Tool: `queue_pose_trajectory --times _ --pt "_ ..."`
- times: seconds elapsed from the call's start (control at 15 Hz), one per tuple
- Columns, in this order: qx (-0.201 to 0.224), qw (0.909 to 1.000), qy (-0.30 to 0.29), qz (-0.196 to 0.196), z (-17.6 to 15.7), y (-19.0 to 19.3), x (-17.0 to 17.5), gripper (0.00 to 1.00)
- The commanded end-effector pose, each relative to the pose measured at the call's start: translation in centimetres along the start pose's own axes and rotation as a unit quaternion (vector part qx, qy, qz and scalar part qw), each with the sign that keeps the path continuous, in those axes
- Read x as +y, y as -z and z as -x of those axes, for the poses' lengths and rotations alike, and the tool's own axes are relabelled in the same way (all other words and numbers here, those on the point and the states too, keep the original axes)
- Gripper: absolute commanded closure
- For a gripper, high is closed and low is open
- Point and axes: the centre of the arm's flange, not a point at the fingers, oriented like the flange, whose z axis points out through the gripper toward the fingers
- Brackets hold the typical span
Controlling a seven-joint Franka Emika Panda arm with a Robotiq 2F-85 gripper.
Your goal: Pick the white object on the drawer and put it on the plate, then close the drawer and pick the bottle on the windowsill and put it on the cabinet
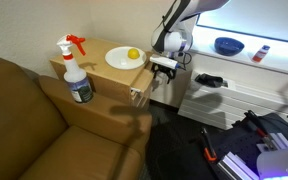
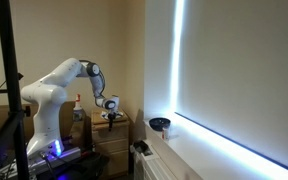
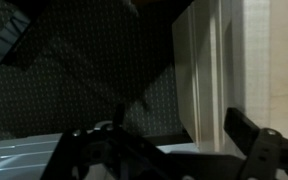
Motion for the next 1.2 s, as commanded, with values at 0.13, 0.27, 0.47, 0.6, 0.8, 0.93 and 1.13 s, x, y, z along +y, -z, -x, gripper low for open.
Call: queue_pose_trajectory --times 0.13,0.27,0.47,0.6,0.8,0.93,1.13 --pt "0.02 0.9939 0.006 0.109 0.3 1.8 -1.6 0.0" --pt "0.03 0.9858 -0.014 0.165 -1.0 3.6 2.8 0.0" --pt "0.022 0.9801 0.059 0.188 -1.6 7.5 7.6 0.0" --pt "0.035 0.979 0.113 0.166 -0.2 10.2 8.6 0.0" --pt "0.052 0.9705 0.186 0.145 2.6 13.8 9.2 0.0" --pt "0.059 0.9614 0.235 0.13 3.6 15.9 9.6 0.0" --pt "0.087 0.9743 0.152 0.142 4.1 19.8 12.0 0.0"
